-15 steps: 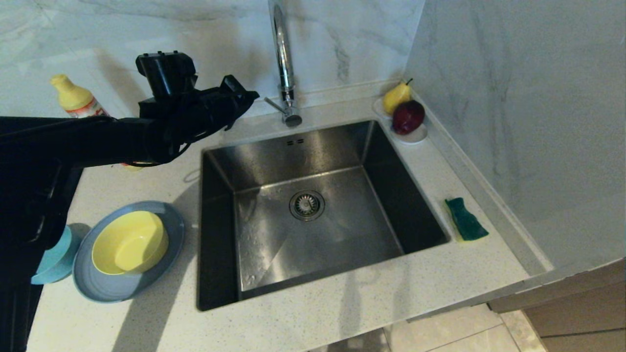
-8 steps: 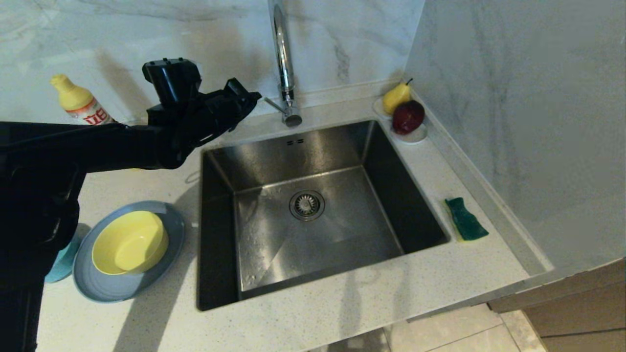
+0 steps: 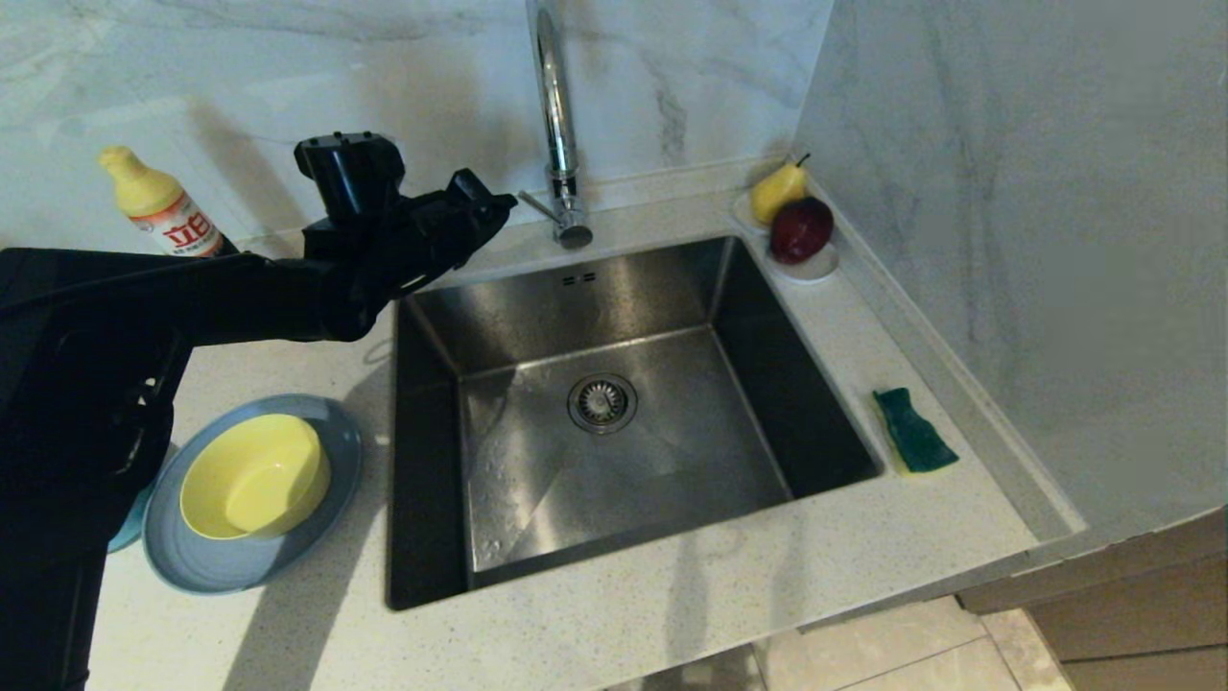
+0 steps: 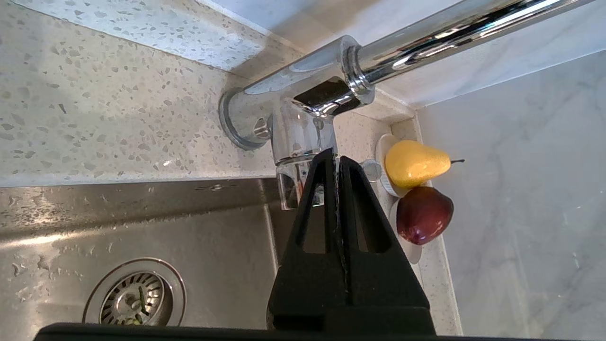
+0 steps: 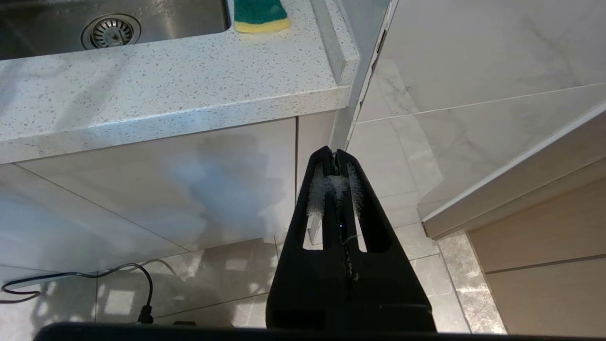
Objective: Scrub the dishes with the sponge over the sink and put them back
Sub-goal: Turn on the faucet
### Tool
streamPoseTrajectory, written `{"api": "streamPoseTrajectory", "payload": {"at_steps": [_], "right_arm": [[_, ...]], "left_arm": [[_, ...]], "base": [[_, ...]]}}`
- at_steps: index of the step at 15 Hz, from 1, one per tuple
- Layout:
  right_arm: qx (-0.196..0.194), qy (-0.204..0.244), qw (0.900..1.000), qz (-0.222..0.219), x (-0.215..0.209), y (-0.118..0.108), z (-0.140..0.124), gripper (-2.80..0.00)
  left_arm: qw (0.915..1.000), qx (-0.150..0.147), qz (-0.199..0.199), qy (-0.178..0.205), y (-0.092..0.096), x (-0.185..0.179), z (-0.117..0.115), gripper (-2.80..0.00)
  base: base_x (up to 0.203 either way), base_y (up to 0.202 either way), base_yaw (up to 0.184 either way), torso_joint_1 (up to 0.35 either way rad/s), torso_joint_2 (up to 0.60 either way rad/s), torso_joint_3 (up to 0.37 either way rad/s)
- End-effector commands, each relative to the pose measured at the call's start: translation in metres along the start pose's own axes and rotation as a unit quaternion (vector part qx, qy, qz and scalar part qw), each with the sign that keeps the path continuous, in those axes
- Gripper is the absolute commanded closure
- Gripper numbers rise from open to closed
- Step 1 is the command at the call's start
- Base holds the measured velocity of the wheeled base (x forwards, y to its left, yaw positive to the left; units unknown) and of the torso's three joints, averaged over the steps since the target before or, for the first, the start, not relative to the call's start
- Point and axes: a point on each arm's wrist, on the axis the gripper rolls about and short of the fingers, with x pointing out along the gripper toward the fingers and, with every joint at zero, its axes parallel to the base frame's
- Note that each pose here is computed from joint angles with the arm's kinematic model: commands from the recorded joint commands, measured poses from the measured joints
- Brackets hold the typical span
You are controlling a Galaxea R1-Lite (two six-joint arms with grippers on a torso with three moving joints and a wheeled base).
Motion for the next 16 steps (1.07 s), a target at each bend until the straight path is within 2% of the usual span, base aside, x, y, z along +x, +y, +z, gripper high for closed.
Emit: {"api": "streamPoseTrajectory", "payload": {"at_steps": [1, 6, 16], "right_arm": [[0.0, 0.0, 1.0, 0.001, 0.0, 0.0, 0.0, 0.0], [0.0, 0.0, 1.0, 0.001, 0.0, 0.0, 0.0, 0.0], [0.0, 0.0, 1.0, 0.001, 0.0, 0.0, 0.0, 0.0]], "left_arm": [[0.9999, 0.001, -0.007, -0.007, -0.0035, -0.0015, 0.0038, 0.0], [0.9998, 0.003, -0.013, -0.015, -0.01, -0.004, 0.0085, 0.0], [0.9998, 0.005, -0.015, -0.012, -0.0101, -0.0026, 0.0057, 0.0]], "base": [[0.0, 0.0, 0.0, 0.0, 0.0, 0.0], [0.0, 0.0, 0.0, 0.0, 0.0, 0.0], [0.0, 0.0, 0.0, 0.0, 0.0, 0.0]]}}
